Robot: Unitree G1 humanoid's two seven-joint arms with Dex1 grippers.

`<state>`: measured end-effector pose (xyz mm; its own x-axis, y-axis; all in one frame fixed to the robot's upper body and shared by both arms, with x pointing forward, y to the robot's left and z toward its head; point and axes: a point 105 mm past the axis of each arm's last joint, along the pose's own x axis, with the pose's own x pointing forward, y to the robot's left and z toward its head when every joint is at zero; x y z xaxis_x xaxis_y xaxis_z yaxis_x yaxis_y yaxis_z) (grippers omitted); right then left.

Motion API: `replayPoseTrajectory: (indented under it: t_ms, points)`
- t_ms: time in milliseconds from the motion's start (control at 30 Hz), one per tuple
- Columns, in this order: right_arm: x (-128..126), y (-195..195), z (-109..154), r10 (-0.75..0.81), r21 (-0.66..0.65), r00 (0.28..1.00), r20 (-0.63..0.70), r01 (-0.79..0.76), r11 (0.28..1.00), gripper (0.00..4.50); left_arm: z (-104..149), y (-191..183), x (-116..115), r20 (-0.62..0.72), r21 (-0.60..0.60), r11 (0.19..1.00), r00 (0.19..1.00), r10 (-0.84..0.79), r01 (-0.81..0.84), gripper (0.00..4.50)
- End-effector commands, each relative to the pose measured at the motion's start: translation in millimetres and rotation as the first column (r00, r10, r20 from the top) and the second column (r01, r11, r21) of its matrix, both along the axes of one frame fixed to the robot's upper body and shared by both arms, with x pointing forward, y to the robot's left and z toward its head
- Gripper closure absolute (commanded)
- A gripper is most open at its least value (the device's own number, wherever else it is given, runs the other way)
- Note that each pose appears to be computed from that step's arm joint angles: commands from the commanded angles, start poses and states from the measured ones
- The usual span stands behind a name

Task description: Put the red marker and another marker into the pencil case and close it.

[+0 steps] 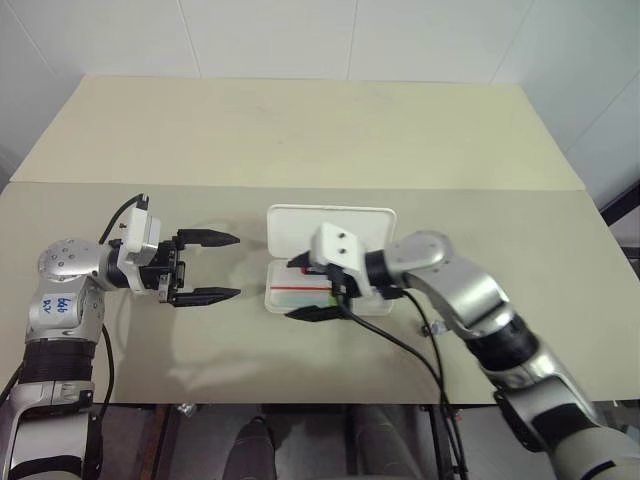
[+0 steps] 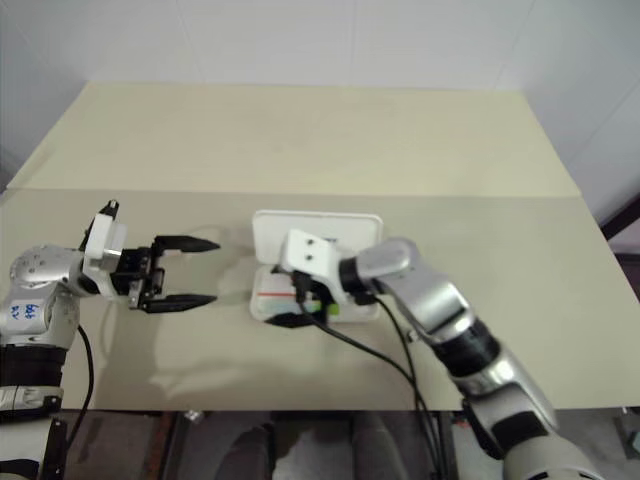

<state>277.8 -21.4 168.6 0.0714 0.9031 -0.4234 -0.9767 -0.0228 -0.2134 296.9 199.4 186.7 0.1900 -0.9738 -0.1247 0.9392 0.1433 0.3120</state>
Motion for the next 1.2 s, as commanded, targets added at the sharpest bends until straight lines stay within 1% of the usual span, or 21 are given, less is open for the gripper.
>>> replayPoseTrajectory:
  t_ms: [33,167,267,433,567,667,900,1000,1133,1200]
  points:
    - [-18.7,-27.7,9.3,0.053,0.000,0.998,-0.016,-0.053,0.999,0.03,3.2,-3.2,-1.5,0.036,-0.005,1.000,0.999,-0.005,0.005,0.00]
    - [-27.3,-58.7,3.0,0.048,-0.067,0.998,-0.047,-0.051,0.996,0.03,1.6,-6.5,-0.5,0.034,-0.014,1.000,0.999,-0.008,0.008,0.00]
    - [-24.7,-93.1,-13.0,0.005,-0.185,0.999,-0.041,-0.013,0.983,0.03,-0.5,-10.0,-0.2,0.032,-0.020,1.000,0.999,-0.013,0.014,0.00]
    - [-15.0,-129.9,-25.8,-0.067,-0.271,0.997,-0.030,0.057,0.961,0.03,-1.3,-12.5,-2.5,0.030,-0.037,0.999,0.999,-0.020,0.022,0.00]
    - [-10.4,-150.2,-33.6,-0.111,-0.278,0.993,-0.049,0.093,0.956,0.03,-1.6,-11.2,-3.9,0.027,-0.037,0.999,1.000,-0.016,0.017,0.00]
    - [-2.4,-160.9,-36.8,-0.139,-0.271,0.990,-0.034,0.125,0.954,0.03,-1.9,-11.3,-4.5,0.026,-0.035,0.999,1.000,-0.014,0.014,0.00]
    - [5.8,-170.2,-43.3,-0.167,-0.278,0.985,-0.038,0.150,0.949,0.03,-2.5,-12.1,-3.4,0.025,-0.032,0.999,1.000,-0.012,0.012,0.00]
    - [6.8,-173.7,-47.3,-0.176,-0.278,0.984,-0.039,0.158,0.947,0.63,-2.6,-12.3,-2.9,0.026,-0.031,0.999,1.000,-0.011,0.012,0.00]
    - [6.5,-175.8,-46.6,-0.181,-0.274,0.983,-0.040,0.163,0.948,1.90,-2.7,-12.1,-2.2,0.028,-0.029,1.000,1.000,-0.009,0.010,0.00]
    - [5.5,-177.6,-46.5,-0.182,-0.279,0.982,-0.041,0.164,0.946,2.68,-2.6,-12.2,-1.8,0.029,-0.029,1.000,1.000,-0.009,0.009,0.00]
